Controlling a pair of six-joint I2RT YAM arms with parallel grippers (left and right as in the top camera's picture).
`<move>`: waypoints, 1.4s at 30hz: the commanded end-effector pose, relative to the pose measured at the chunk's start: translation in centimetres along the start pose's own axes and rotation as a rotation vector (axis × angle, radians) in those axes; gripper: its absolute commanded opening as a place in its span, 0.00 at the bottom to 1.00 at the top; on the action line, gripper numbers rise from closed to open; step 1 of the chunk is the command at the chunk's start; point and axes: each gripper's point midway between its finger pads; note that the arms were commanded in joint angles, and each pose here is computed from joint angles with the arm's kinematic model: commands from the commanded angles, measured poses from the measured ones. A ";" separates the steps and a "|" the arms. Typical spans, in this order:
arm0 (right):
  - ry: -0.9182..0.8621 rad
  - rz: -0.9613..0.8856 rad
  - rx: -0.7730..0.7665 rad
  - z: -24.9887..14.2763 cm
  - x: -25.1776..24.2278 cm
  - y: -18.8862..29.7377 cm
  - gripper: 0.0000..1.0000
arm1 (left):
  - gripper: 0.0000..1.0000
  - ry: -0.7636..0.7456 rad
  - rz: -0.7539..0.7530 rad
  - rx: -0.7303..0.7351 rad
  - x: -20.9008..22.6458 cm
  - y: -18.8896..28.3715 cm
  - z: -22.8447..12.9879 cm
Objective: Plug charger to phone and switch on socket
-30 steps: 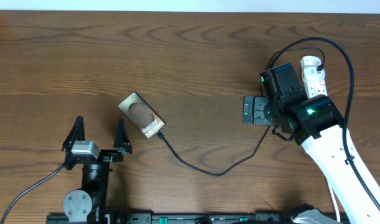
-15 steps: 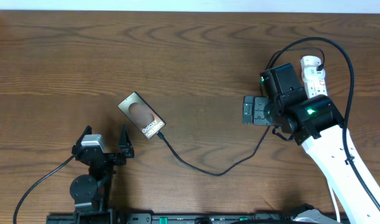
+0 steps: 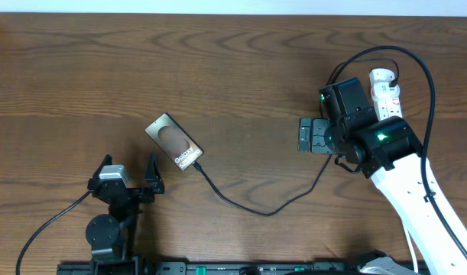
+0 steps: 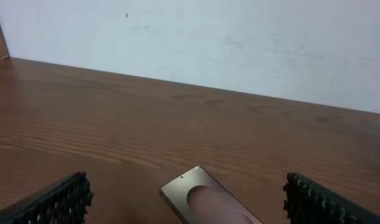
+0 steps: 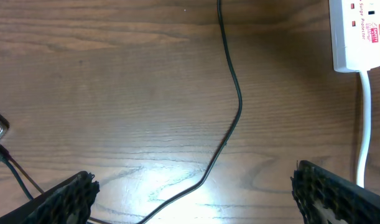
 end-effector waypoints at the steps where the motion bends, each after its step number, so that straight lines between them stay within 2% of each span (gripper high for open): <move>1: 0.002 -0.002 -0.005 0.1 0.0 0.1 0.99 | 0.98 0.001 0.002 0.052 0.2 0.0 -1.4; 15: 0.004 -0.005 -0.007 0.1 0.0 0.1 0.99 | 0.98 0.002 0.002 0.052 0.2 0.0 -1.4; 20: 0.028 -0.056 -0.042 0.5 -1.0 0.0 0.99 | 0.98 0.002 0.002 0.052 0.2 0.0 -1.4; 22: 0.013 -0.048 -0.122 1.6 -0.9 -0.1 0.99 | 0.98 0.001 0.002 0.052 0.2 0.0 -1.4; 25: 0.044 -0.005 -0.328 3.7 -0.3 -0.7 0.99 | 0.98 0.002 0.002 0.052 0.2 0.0 -1.4; 29: 0.003 0.061 -0.661 5.3 -0.4 -0.2 0.99 | 0.98 0.001 0.002 0.052 0.2 0.0 -1.4; 30: -0.043 0.089 -0.820 5.1 -1.1 0.6 0.99 | 0.98 0.001 0.002 0.052 0.2 0.0 -1.4; 32: -0.089 0.108 -0.971 4.4 -2.3 1.4 0.99 | 0.98 0.002 0.002 0.052 0.2 0.0 -1.4; 36: -0.160 0.085 -1.141 1.7 -5.2 2.1 0.99 | 0.98 0.001 0.002 0.052 0.2 0.0 -1.4; 42: -0.195 -0.005 -1.230 -1.3 -8.5 2.2 0.99 | 0.98 0.002 0.002 0.052 0.2 0.0 -1.4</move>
Point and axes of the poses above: each gripper's point midway between its finger pads, its own y axis back along the fingers, its own x axis along the line the jaws close on, z = x × y, and after that the axes turned 7 degrees about y, right-handed
